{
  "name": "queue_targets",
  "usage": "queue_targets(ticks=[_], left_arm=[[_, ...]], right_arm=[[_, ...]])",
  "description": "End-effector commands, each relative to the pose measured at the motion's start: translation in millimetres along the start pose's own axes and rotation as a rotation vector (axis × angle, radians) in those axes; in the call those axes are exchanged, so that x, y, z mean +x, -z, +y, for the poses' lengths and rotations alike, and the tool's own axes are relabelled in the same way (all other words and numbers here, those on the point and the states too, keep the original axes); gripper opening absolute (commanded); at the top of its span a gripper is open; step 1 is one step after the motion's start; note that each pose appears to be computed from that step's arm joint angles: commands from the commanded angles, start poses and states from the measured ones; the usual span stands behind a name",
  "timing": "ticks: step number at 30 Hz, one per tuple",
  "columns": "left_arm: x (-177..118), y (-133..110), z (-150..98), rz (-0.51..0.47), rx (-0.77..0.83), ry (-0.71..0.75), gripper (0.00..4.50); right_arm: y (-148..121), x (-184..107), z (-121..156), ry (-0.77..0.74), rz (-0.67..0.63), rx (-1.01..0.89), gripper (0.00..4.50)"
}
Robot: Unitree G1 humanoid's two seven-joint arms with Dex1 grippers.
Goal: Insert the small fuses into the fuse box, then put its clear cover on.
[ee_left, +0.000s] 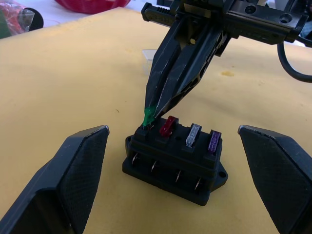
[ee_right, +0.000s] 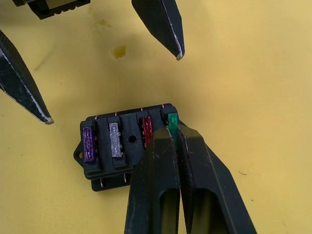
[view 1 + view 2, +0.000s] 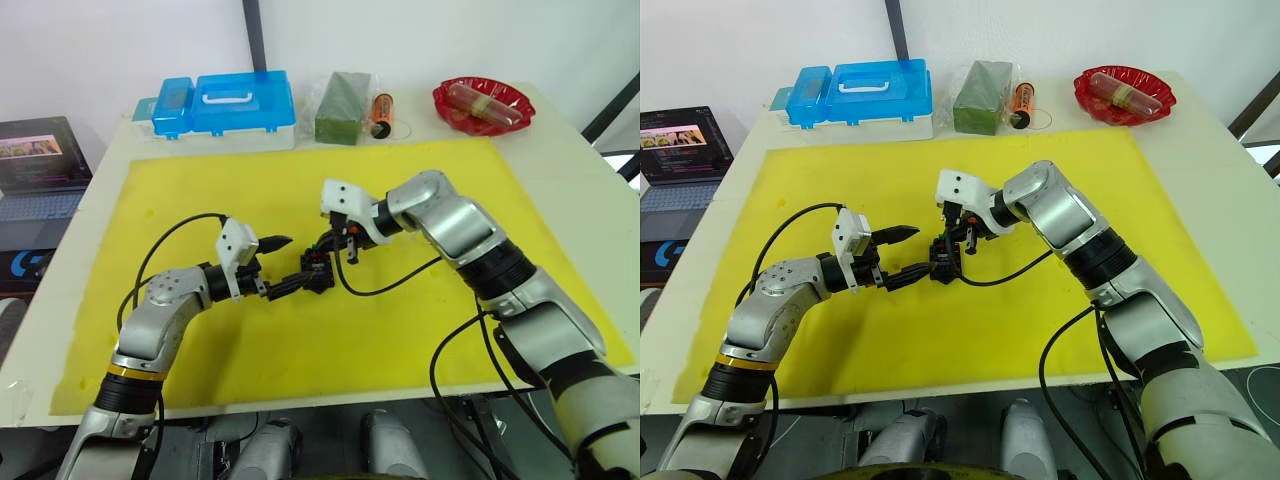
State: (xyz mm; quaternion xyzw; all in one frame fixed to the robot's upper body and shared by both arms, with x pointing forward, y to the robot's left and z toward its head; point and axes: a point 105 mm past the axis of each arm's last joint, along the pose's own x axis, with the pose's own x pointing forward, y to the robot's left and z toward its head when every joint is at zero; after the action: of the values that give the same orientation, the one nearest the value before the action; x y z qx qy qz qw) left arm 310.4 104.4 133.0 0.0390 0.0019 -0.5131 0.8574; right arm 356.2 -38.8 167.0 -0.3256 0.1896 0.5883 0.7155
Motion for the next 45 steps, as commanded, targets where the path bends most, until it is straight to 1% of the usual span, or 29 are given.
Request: queue_targets(ticks=[1,10,17,25,45], left_arm=[[-3.9,-10.6,-0.3,-0.025,0.036,-0.004,4.5],[-2.2,-9.0,-1.8,-0.023,0.045,-0.002,4.5],[-1.3,-9.6,-2.2,-0.027,0.049,0.0,4.5],[-2.4,-9.6,-0.9,-0.026,0.052,-0.005,4.5],[-1.9,-10.0,0.9,-0.022,0.059,-0.002,4.5]], right_arm=[[-10.7,-3.8,-0.8,0.006,-0.015,-0.063,0.01],[-5.7,0.4,0.9,-0.008,0.017,-0.104,0.01],[-3.0,1.5,-1.2,0.0,0.028,-0.098,0.01],[-7.2,0.0,-1.4,-0.003,0.006,-0.085,0.01],[-7.2,-1.3,-3.5,0.016,-0.007,-0.08,0.01]])
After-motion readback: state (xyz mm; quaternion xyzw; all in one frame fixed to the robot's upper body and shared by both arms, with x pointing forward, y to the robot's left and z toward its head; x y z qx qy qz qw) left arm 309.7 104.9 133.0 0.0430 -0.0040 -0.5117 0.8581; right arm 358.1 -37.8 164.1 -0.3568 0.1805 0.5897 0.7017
